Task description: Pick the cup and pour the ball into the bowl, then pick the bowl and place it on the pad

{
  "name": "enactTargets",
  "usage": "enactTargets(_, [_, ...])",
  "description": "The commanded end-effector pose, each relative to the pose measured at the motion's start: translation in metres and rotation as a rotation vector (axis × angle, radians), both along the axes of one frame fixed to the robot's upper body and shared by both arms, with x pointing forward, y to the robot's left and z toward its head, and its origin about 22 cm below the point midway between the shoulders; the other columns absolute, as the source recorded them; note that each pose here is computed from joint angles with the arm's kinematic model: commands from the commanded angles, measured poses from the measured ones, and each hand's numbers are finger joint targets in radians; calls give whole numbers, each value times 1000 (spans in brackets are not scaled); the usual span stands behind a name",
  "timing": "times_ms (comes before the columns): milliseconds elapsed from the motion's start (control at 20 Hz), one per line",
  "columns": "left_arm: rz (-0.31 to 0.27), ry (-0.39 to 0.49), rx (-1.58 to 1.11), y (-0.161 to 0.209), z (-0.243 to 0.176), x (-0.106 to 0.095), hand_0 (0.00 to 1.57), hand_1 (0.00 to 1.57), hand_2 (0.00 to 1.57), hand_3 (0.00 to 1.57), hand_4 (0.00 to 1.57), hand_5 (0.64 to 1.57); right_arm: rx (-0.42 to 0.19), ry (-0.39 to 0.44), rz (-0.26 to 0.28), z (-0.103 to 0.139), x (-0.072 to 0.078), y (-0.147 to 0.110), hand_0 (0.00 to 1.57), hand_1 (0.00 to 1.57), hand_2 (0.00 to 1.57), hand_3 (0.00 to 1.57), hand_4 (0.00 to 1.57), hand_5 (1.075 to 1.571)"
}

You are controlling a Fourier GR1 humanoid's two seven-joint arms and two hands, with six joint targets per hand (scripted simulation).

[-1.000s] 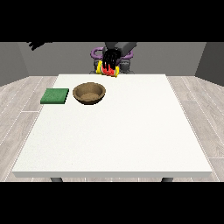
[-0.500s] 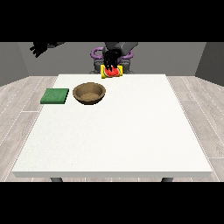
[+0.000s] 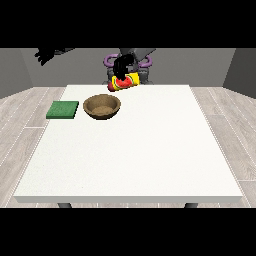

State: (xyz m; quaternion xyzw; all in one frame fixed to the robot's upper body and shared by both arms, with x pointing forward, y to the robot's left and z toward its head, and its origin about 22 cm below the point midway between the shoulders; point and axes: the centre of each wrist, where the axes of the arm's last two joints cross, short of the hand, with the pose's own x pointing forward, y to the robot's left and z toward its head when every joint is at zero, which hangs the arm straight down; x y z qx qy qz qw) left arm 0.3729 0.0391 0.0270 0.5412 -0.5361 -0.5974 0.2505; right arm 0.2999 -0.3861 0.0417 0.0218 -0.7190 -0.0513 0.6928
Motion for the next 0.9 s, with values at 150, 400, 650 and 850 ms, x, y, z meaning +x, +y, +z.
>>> enactTargets(150, [-57,-85,485,-9,-2,1,1518,1518,1571,1571,1224,1533,7,16,-13,-16,-12,-17,0,0,0,274,473,1570])
enactTargets(400, [-49,-107,509,3,-1,5,1516,1516,1571,1571,1257,1508,19,-27,-5,10,2,-10,0,0,0,282,470,1570])
enactTargets(650, [-42,-80,530,-14,7,1,1513,1513,1571,1571,1286,1489,18,17,39,8,-1,-8,0,0,0,305,497,1569])
enactTargets(850, [-74,-57,421,16,1,2,1526,1526,1571,1571,1276,1496,16,25,-29,14,8,-1,0,0,0,310,524,1569])
